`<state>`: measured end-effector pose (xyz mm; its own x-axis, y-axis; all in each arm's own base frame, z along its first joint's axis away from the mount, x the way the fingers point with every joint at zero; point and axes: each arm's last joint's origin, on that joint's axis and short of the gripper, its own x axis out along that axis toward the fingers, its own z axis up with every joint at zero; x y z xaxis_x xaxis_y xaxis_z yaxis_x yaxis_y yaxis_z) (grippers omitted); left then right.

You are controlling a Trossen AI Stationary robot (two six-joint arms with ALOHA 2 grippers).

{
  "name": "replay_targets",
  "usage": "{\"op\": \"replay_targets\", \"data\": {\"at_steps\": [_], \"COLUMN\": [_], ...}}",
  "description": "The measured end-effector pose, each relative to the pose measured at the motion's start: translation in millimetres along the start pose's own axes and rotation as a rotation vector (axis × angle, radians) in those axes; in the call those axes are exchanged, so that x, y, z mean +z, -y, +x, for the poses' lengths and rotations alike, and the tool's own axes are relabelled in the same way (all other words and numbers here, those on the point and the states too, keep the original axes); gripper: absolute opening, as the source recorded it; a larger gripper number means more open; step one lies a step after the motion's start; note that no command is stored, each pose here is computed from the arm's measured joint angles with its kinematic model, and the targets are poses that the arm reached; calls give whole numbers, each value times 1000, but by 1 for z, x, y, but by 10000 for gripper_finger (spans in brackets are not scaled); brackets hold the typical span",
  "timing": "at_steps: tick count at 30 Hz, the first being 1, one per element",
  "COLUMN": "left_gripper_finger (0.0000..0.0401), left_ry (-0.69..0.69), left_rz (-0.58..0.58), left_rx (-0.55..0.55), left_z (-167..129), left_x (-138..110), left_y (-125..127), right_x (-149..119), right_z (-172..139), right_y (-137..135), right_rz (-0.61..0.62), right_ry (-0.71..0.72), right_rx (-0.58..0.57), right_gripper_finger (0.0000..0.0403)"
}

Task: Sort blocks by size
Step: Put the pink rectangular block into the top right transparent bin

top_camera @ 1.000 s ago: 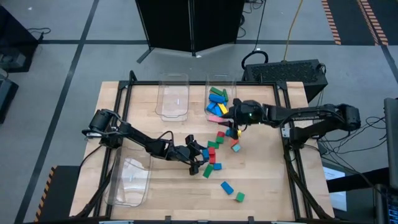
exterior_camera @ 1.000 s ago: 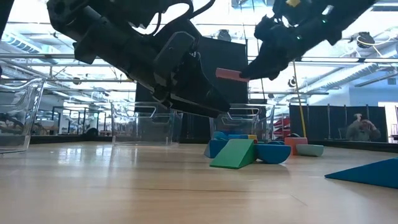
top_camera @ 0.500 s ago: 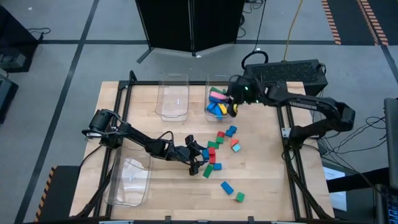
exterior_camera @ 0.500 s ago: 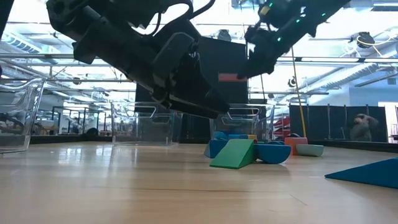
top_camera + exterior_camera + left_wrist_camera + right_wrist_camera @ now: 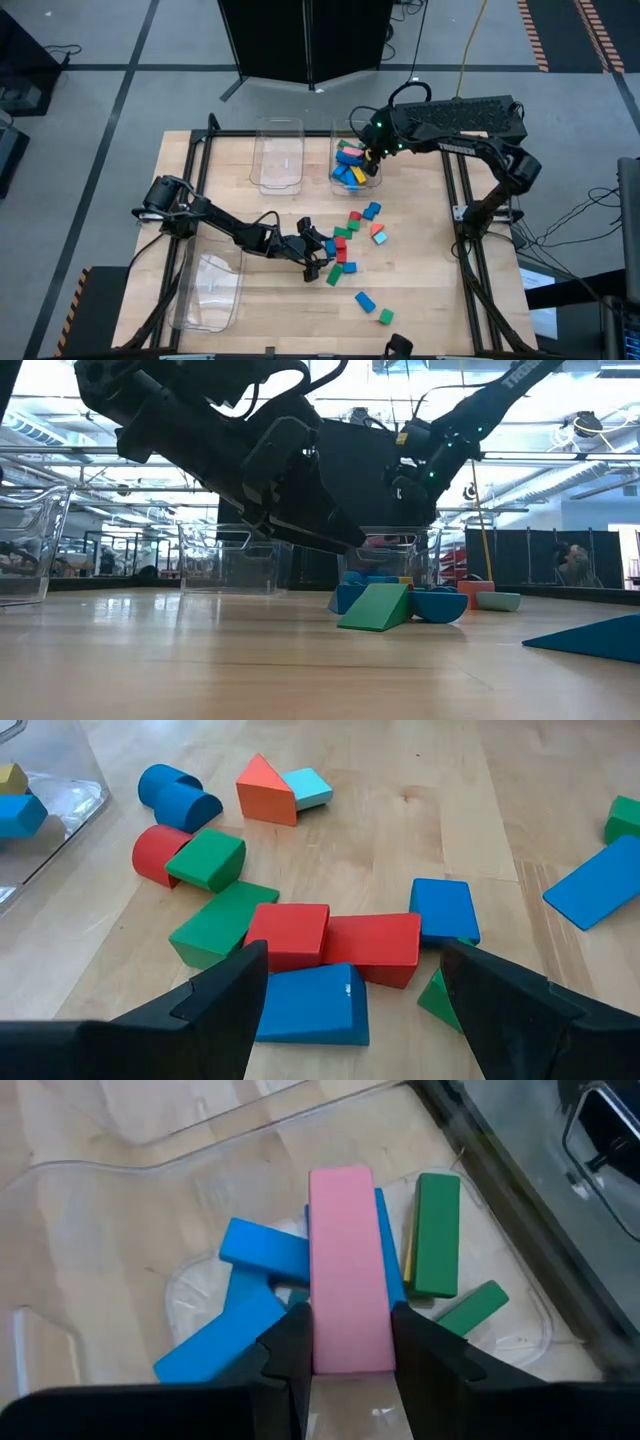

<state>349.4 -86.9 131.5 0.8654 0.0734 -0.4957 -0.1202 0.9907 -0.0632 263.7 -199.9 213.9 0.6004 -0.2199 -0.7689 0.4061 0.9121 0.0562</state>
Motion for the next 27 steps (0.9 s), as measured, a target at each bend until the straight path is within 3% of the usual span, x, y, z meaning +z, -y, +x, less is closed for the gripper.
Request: {"op": "replay_targets", "data": {"at_steps": [19, 27], "left_gripper_finger": [297, 297], "left_ry": [1, 1], "left_rz": [-4, -4], "left_rx": [4, 4], "left_z": [1, 1], "left_x": [0, 1], "left_y": [-2, -2], "right_x": [0, -2], "right_z": [35, 35], "right_y": [17, 14], "right_rz": [26, 36], "right_ry": [-106, -109], "right_rx": [19, 125], "right_gripper_finger": [105, 105]}}
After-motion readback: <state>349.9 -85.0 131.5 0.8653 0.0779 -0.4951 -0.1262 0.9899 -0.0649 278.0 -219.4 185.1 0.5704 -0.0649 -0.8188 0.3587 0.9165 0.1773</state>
